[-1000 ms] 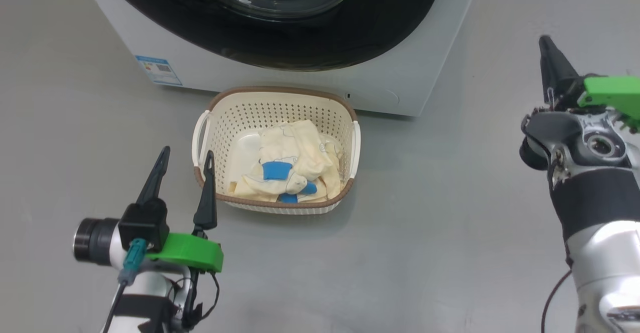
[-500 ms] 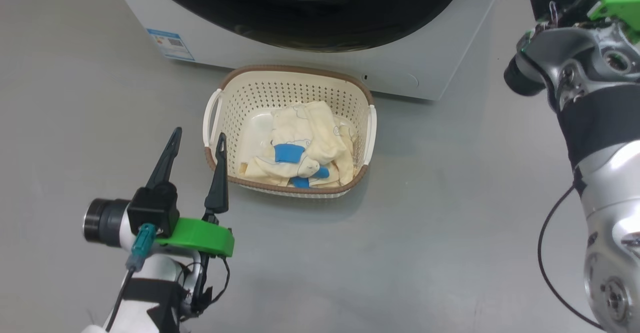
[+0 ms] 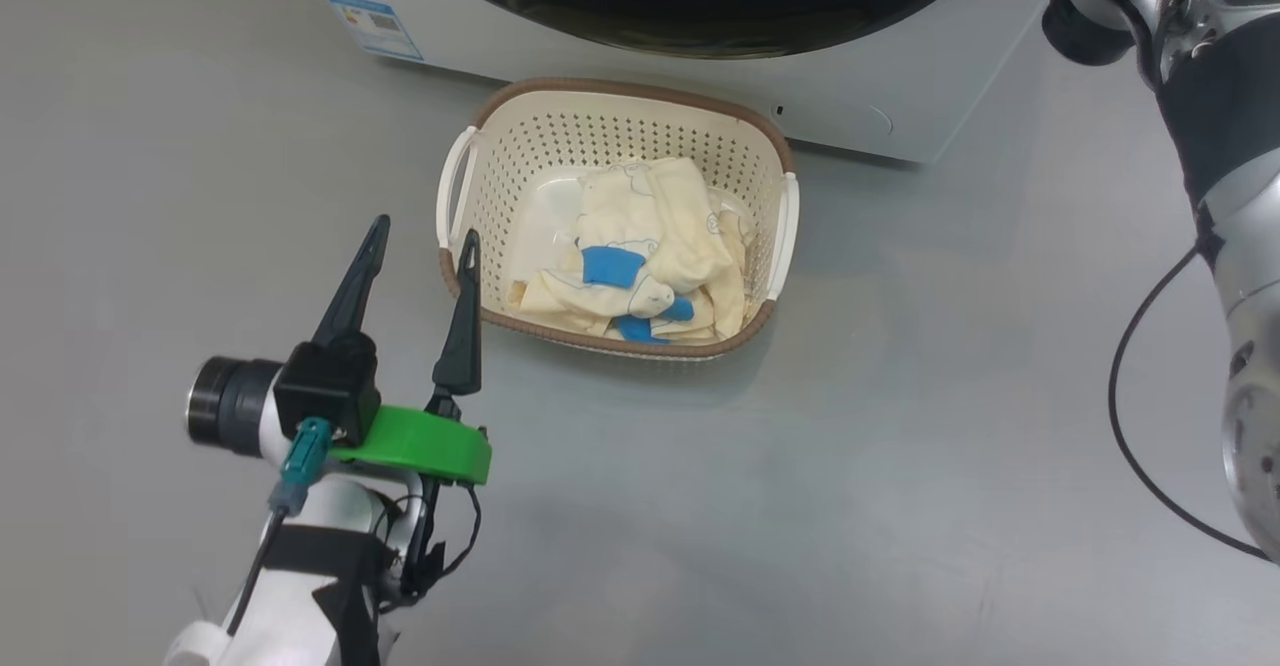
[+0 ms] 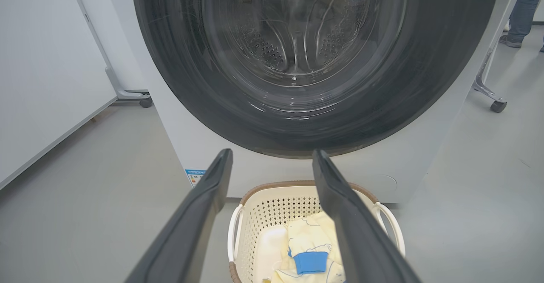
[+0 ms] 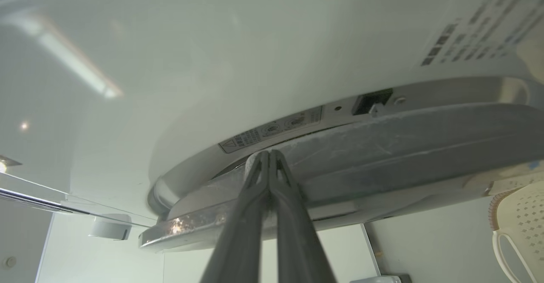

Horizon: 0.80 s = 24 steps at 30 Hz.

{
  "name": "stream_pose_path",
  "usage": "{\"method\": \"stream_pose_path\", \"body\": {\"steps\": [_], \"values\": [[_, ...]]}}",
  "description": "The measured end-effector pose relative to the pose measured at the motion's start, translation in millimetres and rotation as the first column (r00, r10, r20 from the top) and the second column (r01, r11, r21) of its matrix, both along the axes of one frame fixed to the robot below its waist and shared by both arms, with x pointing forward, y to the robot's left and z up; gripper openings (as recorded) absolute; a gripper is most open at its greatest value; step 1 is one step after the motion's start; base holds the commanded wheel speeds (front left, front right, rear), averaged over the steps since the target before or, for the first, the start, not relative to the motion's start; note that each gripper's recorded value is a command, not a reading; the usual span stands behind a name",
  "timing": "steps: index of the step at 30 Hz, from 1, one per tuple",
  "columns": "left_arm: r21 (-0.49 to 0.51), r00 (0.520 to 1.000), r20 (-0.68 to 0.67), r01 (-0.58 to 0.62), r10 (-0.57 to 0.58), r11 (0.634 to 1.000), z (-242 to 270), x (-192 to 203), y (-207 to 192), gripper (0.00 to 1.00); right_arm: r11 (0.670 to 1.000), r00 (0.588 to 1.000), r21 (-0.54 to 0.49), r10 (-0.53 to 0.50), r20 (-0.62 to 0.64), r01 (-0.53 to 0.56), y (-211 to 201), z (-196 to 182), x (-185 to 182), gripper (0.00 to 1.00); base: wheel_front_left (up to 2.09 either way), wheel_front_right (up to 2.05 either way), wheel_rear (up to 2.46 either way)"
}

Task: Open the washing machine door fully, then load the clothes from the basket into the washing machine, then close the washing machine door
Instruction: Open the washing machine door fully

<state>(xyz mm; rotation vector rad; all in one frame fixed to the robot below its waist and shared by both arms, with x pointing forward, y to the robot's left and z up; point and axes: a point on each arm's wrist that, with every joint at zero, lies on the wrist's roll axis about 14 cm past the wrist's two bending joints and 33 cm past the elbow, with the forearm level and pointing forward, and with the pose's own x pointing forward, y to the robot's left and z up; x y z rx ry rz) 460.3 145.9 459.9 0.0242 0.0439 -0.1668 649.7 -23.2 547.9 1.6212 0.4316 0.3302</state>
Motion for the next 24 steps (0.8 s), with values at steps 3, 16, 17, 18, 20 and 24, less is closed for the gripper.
{"method": "stream_pose_path", "body": {"steps": [3,16,17,18,20,24], "values": [[-0.002,1.000,-0.006,-0.001,0.001,1.000,-2.4,0.5,1.1,1.00,1.000,1.000,-0.024,0.011,-0.016,-0.011,5.1,-5.0,6.1,0.00,0.00,0.00,0.00],[0.004,0.999,-0.024,-0.022,0.022,1.000,-11.5,3.0,7.2,1.00,0.980,0.995,-0.175,0.093,-0.029,-0.097,19.1,-18.5,22.4,0.00,0.00,0.00,0.00],[0.004,0.999,-0.024,-0.023,0.023,1.000,-11.6,3.3,7.2,1.00,0.978,0.994,-0.183,0.100,-0.031,-0.104,19.8,-20.1,22.0,0.00,0.00,0.00,0.00],[0.003,0.999,-0.024,-0.023,0.023,1.000,-11.6,3.7,7.0,1.00,0.975,0.994,-0.192,0.109,-0.034,-0.113,20.7,-22.1,21.2,0.00,0.00,0.00,0.00],[0.002,0.999,-0.024,-0.022,0.022,1.000,-11.7,4.6,6.5,1.00,0.971,0.992,-0.202,0.123,-0.040,-0.129,22.1,-25.3,19.9,0.00,0.00,0.00,0.00],[0.000,1.000,-0.019,-0.020,0.020,1.000,-10.4,6.7,5.5,1.00,0.962,0.987,-0.217,0.157,-0.045,-0.163,24.2,-27.2,16.8,0.00,0.00,0.00,0.00]]}}
